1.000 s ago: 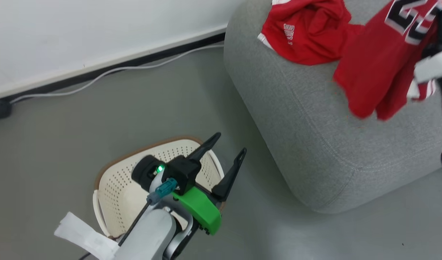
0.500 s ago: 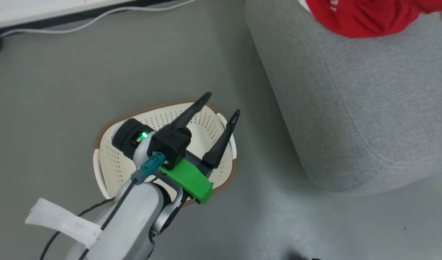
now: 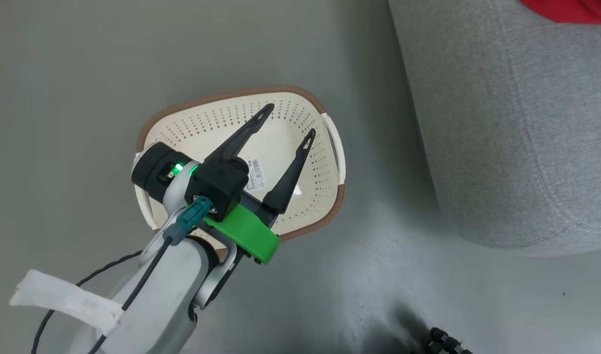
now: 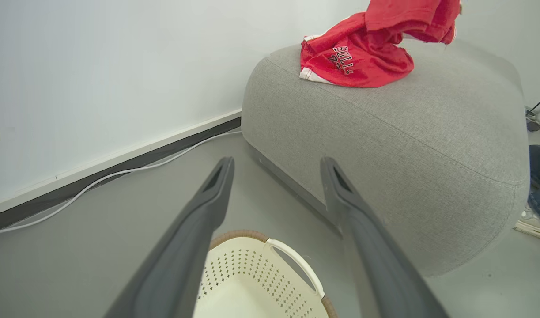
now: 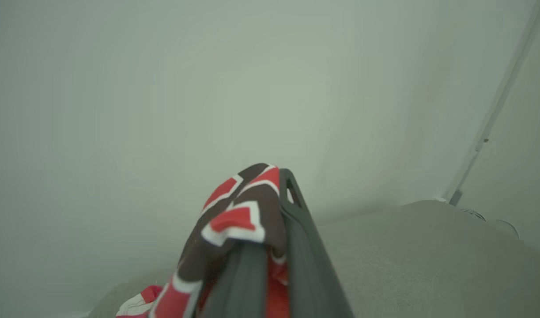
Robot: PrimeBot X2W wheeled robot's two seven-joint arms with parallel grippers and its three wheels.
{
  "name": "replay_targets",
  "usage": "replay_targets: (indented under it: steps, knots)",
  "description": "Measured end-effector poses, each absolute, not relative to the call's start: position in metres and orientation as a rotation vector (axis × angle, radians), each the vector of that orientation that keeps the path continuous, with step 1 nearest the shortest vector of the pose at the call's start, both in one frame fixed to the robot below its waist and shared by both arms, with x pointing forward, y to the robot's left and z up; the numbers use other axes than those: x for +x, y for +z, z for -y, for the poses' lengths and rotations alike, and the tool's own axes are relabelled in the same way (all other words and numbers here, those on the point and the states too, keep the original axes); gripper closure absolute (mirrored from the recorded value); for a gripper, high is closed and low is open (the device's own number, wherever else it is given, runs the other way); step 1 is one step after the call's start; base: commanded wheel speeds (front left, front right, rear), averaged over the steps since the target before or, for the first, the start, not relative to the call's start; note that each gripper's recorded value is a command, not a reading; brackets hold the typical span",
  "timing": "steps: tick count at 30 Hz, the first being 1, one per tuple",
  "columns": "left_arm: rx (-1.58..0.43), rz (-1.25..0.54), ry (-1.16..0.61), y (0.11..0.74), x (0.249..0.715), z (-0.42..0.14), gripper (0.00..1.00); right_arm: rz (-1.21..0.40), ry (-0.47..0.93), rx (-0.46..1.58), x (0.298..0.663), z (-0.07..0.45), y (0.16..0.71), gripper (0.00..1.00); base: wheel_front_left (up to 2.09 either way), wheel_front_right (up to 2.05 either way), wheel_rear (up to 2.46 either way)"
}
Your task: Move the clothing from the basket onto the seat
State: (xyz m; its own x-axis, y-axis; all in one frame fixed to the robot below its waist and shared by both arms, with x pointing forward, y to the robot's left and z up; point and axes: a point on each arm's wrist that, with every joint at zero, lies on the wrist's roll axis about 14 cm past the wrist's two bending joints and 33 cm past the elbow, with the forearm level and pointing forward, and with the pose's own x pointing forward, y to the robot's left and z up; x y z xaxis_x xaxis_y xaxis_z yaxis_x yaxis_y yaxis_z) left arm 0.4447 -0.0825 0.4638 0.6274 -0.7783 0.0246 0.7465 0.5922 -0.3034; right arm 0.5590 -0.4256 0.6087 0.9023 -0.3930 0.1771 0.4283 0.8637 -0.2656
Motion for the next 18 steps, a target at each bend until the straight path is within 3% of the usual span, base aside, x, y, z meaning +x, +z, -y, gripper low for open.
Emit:
replay_targets:
  steps: [11,18]
  knots:
    - [-0.300,-0.183,-0.859,0.429,0.455,0.072,0.00,-0.166,-0.399,-0.201,0.558,0.395,0.460,1.00,0.00,0.00,0.00]
    - [-0.300,-0.190,-0.862,0.426,0.455,0.073,0.00,-0.224,-0.415,-0.203,0.545,0.397,0.435,1.00,0.00,0.00,0.00]
